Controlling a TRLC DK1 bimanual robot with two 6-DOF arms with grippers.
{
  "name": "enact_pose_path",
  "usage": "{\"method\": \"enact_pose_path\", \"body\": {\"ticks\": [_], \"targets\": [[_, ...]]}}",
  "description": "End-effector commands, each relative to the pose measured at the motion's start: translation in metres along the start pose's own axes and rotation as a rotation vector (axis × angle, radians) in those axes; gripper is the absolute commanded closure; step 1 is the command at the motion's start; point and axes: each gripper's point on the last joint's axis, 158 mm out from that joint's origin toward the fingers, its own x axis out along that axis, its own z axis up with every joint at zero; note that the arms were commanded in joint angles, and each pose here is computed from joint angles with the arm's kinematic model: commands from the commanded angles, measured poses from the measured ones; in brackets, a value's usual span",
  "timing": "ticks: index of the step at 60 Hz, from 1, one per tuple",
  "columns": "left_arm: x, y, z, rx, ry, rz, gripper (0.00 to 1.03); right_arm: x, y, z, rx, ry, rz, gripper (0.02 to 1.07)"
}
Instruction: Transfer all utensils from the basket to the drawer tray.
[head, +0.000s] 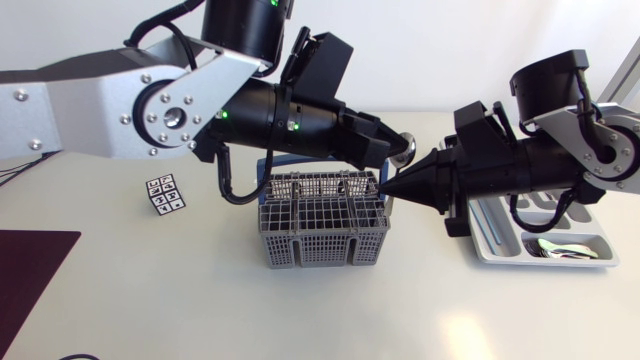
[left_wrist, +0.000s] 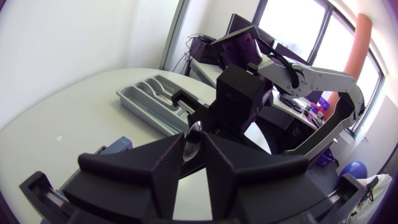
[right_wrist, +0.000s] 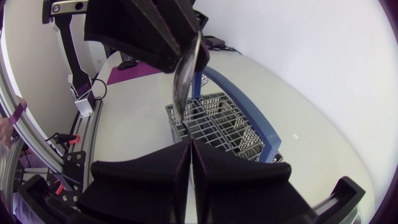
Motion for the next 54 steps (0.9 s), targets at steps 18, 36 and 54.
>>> {"method": "enact_pose_path", "body": {"ticks": [18, 36, 54], "targets": [[-0.007, 0.031, -0.013, 0.171, 0.064, 0.217, 0.21, 0.001, -0.006, -0.066, 0.057, 0.159, -0.029, 1.01], [-0.026, 0.074, -0.018, 0.196, 0.112, 0.44, 0.13, -0.048, -0.044, -0.12, 0.058, 0.283, -0.19, 1.01], [-0.049, 0.097, -0.028, 0.239, 0.139, 0.602, 0.09, -0.13, -0.098, -0.178, 0.022, 0.434, -0.462, 1.01]]}}
